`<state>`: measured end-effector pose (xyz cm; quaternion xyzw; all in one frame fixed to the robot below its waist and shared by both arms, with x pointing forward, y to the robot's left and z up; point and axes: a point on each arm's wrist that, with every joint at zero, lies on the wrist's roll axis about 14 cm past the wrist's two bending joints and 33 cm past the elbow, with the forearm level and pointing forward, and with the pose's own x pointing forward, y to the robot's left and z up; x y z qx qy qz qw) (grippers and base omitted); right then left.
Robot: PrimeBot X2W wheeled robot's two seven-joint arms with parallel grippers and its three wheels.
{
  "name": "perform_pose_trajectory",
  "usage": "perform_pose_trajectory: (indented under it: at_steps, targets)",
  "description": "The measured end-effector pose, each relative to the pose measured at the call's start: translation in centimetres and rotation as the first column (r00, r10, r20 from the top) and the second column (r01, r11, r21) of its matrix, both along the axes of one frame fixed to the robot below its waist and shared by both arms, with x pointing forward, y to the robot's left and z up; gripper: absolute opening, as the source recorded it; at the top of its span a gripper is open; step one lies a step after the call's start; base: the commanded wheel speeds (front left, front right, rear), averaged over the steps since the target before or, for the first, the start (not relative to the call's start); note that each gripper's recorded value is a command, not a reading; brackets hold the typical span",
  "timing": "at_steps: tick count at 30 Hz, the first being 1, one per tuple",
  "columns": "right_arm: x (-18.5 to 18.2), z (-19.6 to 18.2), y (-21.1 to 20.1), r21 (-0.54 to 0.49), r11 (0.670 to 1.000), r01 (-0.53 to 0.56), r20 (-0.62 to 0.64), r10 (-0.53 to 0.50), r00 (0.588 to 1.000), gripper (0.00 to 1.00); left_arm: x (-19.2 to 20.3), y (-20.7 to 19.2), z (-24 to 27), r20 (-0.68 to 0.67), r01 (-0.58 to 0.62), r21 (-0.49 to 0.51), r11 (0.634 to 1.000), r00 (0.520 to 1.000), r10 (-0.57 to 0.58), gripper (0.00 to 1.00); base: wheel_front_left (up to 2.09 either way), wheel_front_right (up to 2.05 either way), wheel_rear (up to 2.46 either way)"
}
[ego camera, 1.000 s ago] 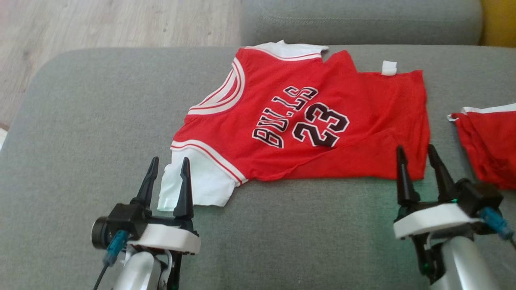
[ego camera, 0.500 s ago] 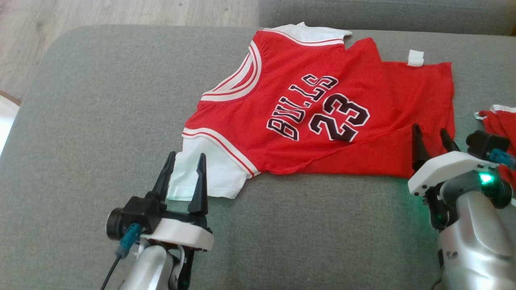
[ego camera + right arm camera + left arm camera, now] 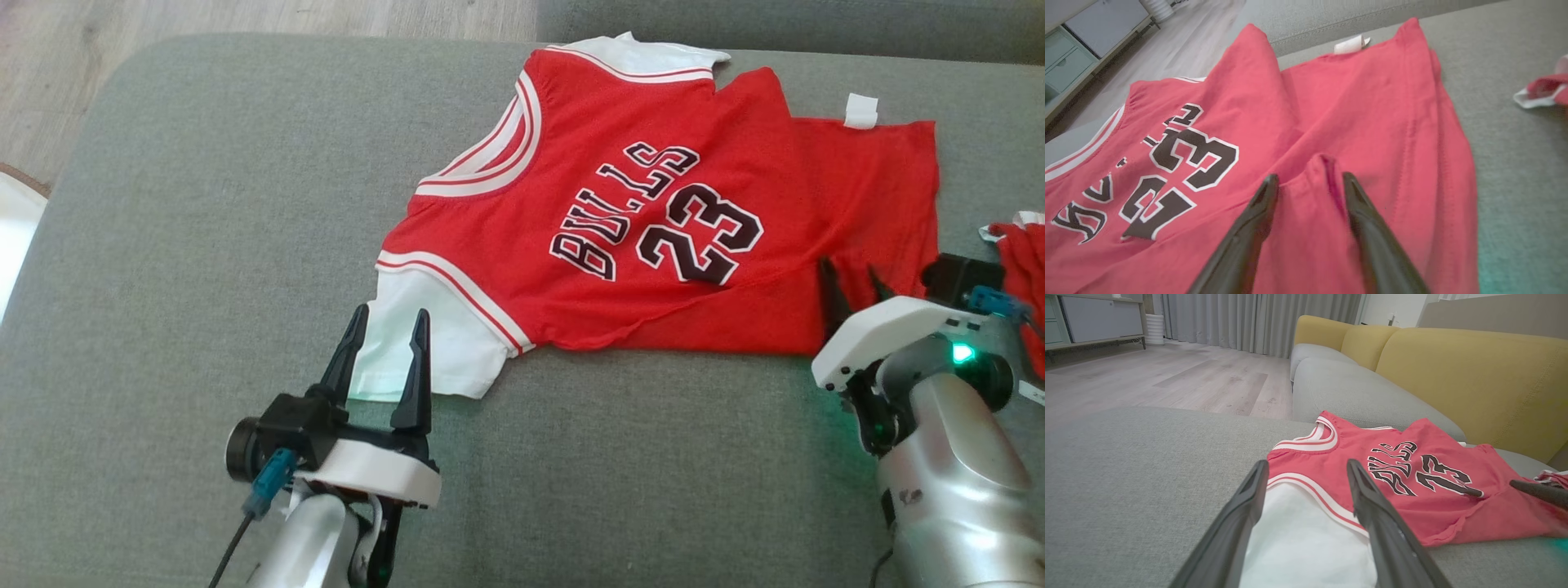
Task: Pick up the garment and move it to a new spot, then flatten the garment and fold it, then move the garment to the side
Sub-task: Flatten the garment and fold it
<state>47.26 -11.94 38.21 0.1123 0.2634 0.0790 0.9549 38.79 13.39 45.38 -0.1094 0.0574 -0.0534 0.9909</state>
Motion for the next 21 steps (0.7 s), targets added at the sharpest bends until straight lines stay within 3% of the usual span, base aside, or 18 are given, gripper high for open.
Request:
perform_pose_trajectory:
  at_steps: [10,13,21]
  targets:
    - [-0.1,4.6,1.0,-0.037,0.997,-0.074,0.222,0.08,0.972,0.0,0.5,-0.3,0.9,0.026,0.001,-0.013,1.0,1.0,-0.001,1.0,0.0,0.0,0.0]
    - [-2.2,4.8,1.2,-0.002,0.997,-0.076,0.233,0.074,0.97,0.0,0.6,-0.5,1.5,0.043,0.001,-0.018,1.0,0.999,-0.001,1.0,0.0,0.0,0.0]
    - [-9.3,3.1,-0.5,-0.035,0.996,-0.077,0.18,0.082,0.98,0.0,-0.8,-2.3,2.0,0.055,0.051,-0.037,0.998,0.997,-0.049,1.0,0.0,0.0,0.0]
